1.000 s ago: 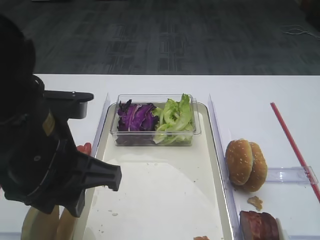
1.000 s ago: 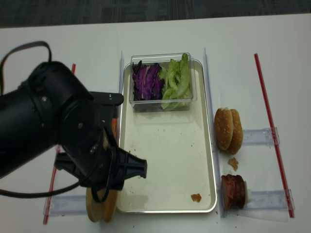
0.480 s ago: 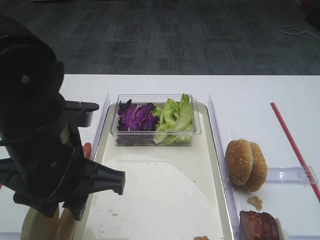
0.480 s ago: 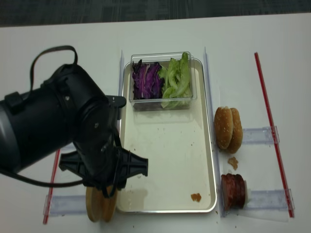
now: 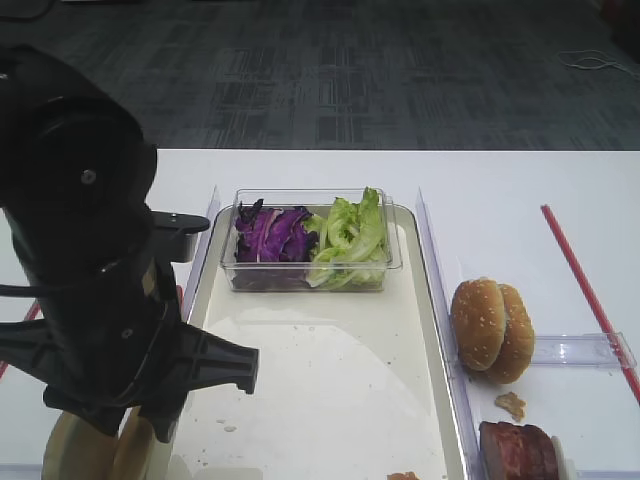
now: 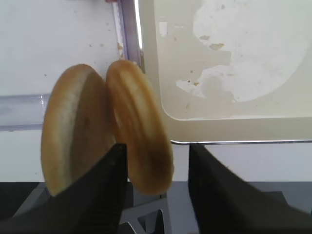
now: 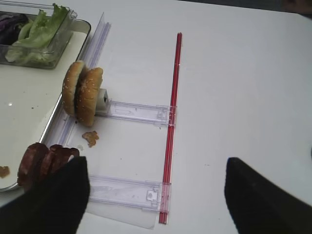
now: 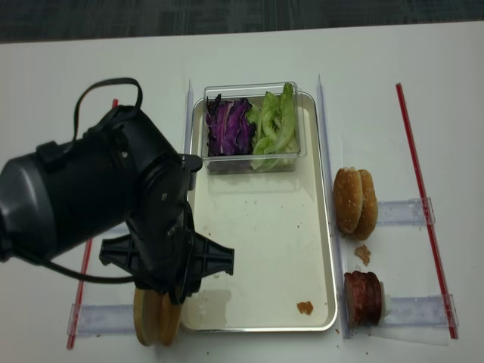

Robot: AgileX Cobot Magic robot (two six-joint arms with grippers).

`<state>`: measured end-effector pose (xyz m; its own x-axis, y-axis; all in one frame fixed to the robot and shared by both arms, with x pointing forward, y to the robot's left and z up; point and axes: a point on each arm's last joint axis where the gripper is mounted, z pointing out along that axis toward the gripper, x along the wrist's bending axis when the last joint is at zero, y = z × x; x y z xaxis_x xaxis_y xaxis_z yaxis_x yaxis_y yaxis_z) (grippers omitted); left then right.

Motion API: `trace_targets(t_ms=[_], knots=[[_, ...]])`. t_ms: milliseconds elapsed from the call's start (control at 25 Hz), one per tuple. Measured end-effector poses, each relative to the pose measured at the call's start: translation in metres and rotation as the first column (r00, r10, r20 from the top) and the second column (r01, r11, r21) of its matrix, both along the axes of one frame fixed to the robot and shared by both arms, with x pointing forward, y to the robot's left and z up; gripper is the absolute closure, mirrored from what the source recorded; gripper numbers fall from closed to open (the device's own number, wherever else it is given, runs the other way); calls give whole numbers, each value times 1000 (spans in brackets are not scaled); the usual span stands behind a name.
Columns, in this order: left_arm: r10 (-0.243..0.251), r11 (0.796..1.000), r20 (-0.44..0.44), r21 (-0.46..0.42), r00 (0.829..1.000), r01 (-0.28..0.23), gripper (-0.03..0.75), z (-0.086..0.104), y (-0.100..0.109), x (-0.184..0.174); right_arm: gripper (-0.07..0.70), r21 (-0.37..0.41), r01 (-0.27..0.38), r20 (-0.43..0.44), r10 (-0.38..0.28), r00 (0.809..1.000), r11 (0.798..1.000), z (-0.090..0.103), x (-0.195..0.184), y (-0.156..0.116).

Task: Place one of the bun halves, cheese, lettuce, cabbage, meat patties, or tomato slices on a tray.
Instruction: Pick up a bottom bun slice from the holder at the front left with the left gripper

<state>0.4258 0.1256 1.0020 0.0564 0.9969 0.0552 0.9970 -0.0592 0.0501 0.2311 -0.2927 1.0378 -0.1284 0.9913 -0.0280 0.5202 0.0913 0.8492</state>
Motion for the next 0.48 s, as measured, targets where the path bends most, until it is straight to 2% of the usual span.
trace_targets(t_ms=[480], knots=[[-2,999,-29,34,1000,3,437,-12,-3,4,53,0,0,0,0,1000,1000,0,0,0]])
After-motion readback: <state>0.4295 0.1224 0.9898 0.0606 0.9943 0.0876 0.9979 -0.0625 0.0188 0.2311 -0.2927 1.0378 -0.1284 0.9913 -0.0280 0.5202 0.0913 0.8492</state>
